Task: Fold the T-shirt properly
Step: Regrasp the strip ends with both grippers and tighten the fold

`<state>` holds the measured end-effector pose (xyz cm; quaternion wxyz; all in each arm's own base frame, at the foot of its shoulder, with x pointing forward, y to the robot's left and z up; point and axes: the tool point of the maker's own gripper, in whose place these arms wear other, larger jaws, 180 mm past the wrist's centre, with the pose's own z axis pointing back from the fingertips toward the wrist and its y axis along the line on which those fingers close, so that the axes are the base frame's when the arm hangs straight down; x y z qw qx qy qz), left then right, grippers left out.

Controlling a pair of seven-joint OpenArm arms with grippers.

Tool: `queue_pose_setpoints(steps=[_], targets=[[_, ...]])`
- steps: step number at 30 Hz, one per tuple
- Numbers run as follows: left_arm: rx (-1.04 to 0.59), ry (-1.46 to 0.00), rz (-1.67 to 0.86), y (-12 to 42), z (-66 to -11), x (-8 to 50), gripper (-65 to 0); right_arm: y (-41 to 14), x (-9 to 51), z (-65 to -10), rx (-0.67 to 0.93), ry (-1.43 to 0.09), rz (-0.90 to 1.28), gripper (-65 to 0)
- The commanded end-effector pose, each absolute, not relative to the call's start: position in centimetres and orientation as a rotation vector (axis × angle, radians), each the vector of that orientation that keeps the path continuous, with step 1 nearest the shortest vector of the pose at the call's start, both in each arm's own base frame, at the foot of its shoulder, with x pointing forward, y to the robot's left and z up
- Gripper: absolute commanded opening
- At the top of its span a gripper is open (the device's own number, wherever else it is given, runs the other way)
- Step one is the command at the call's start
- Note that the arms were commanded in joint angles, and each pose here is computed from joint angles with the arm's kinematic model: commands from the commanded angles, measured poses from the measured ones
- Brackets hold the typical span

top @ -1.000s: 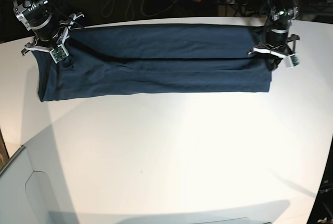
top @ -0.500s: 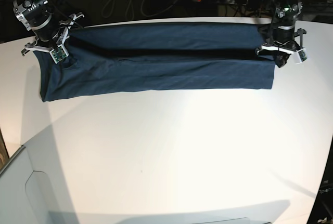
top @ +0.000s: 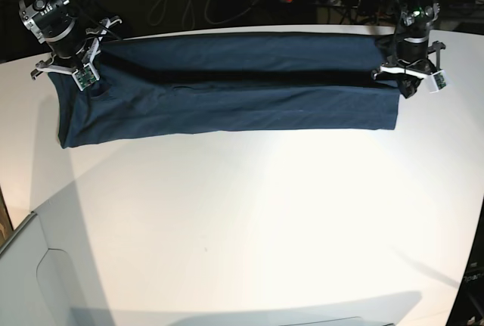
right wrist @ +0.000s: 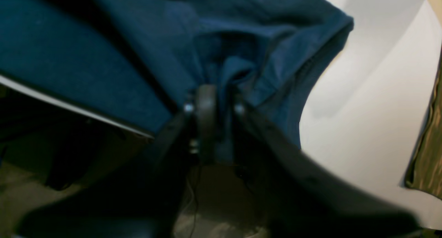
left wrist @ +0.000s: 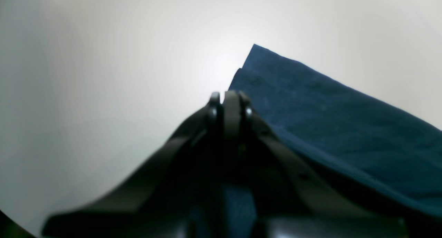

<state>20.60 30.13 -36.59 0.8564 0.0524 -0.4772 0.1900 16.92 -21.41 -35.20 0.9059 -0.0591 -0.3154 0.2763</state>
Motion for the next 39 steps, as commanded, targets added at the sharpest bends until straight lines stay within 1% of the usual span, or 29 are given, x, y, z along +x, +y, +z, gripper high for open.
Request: queue_pose_setpoints(steps=[1,5,6,8,15,25,28,31,35,39], targets=[[0.121,-1.041,0.388,30.4,-35.6,20.9,-65.0,-21.2,17.0,-34.6,-0.119,-0.669,0.602,-49.8],[0.121,-1.041,0.388,30.4,-35.6,20.9,-65.0,-22.5,17.2,-34.2,-0.153,-0.676,0.568,-34.3],[0.121,-1.041,0.389,30.4,-35.6,20.9,-65.0,-22.9,17.2,-34.1,-0.163,-0.678,0.551,-31.7],[0.121,-1.041,0.389,30.4,-35.6,20.9,-65.0,-23.7,17.0,-33.9,-0.180,-0.682,0.513,-28.6],[0.116,-1.029,0.399,30.1,-36.0,20.5,-65.0,-24.1,16.6,-33.7,-0.189,-0.681,0.487,-28.4],[0.116,-1.019,0.409,30.2,-36.5,20.2,-65.0,-21.3,16.5,-35.8,-0.088,-0.671,0.489,-28.4],[0.119,-1.006,0.418,30.6,-37.0,20.1,-65.0,-21.8,17.1,-36.6,-0.082,-0.664,0.466,-28.4],[0.119,-0.992,0.427,30.7,-37.6,19.9,-65.0,-23.0,17.0,-38.2,-0.078,-0.622,0.447,-28.4],[0.114,-0.986,0.430,30.5,-37.9,19.8,-65.0,-25.3,17.0,-38.9,-0.102,-0.599,0.402,-28.4],[0.113,-0.988,0.431,30.5,-37.9,19.9,-65.0,-26.5,16.6,-39.0,-0.122,-0.588,0.376,-28.4]])
